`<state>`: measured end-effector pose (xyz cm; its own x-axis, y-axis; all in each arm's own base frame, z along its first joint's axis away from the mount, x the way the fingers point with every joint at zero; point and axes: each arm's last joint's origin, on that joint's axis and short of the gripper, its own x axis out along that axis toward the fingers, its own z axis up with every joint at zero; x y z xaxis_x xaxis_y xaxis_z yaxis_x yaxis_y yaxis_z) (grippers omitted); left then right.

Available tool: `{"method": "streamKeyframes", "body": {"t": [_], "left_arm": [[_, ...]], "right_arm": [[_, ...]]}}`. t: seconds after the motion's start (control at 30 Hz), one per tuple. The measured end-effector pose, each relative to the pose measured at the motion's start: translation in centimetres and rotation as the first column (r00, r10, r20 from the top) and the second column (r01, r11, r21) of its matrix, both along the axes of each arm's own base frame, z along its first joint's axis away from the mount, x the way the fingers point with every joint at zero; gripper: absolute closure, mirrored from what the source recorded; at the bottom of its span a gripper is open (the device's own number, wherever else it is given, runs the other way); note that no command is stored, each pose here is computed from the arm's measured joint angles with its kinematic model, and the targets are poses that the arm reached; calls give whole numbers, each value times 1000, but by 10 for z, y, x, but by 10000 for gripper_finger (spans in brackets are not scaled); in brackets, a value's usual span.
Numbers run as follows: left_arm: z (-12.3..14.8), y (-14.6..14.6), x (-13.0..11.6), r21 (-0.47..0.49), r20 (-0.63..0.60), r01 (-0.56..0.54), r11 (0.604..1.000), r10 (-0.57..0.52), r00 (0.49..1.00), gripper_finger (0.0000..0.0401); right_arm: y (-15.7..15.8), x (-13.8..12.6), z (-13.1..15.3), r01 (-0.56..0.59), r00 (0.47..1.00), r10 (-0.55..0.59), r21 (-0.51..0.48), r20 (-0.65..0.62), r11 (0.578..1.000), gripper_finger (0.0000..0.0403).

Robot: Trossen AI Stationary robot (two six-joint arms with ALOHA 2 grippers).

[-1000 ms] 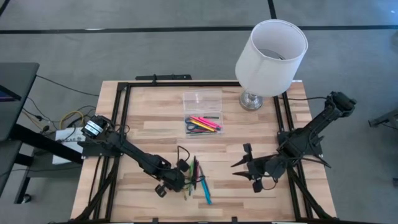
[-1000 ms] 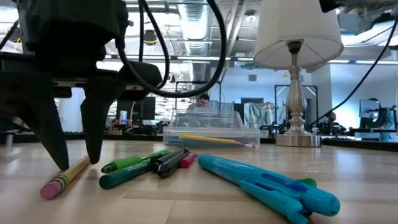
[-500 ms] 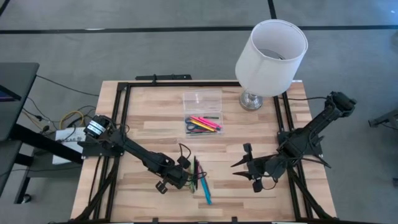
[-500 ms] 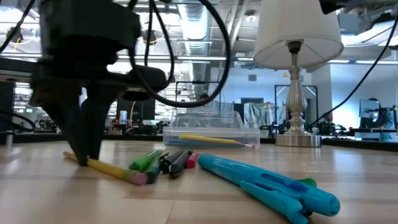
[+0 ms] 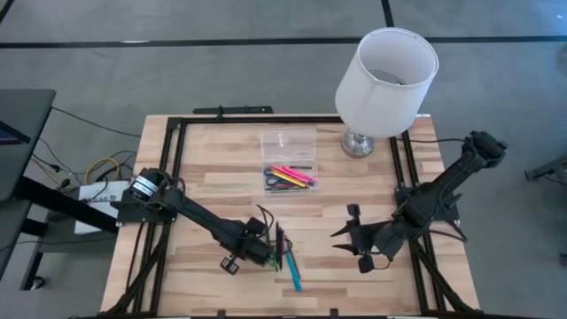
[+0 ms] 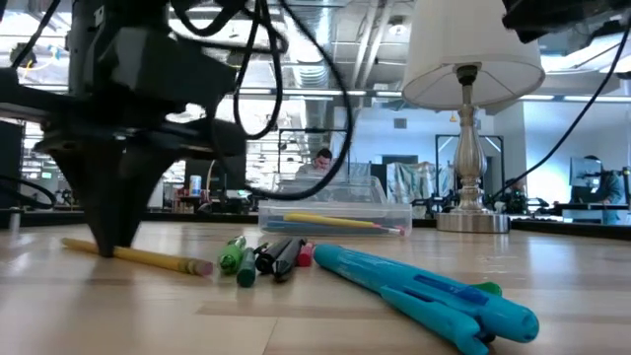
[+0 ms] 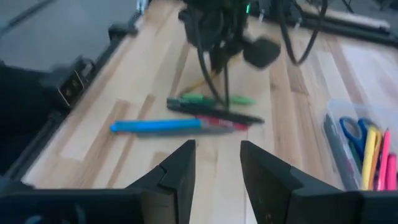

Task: Pick & place school supplies into a supply box
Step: Put the yellow pencil into the supply box

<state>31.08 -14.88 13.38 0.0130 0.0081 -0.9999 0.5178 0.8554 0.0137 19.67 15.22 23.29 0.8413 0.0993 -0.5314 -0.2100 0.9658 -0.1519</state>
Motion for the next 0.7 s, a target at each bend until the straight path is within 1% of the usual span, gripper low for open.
{"method": "streamKeyframes", "body": {"t": [0.07,0.13,0.27,0.43,0.57,0.63,0.7], "left_arm": [[0,2,-4,23,-43,-47,999,48,998,385],[0,4,-7,42,-73,-86,995,89,993,382],[0,4,-8,46,-76,-133,990,136,988,371],[0,3,-6,38,-65,-150,988,152,986,362],[0,4,-6,46,-53,-192,980,194,980,377],[0,4,-6,50,-48,-207,977,209,977,390],[0,4,-5,56,-40,-231,971,233,972,394]], "right_arm": [[2,1,-4,8,1000,-8,3,-16,1000,282],[4,3,-11,10,999,-10,-14,-43,1000,282],[8,8,-24,20,996,-23,-35,-84,999,282],[12,13,-38,34,991,-42,-64,-125,997,282],[12,15,-46,90,987,-100,-86,-123,992,282],[12,15,-48,93,986,-105,-99,-127,991,282],[11,17,-48,103,985,-115,-99,-126,990,282]]}}
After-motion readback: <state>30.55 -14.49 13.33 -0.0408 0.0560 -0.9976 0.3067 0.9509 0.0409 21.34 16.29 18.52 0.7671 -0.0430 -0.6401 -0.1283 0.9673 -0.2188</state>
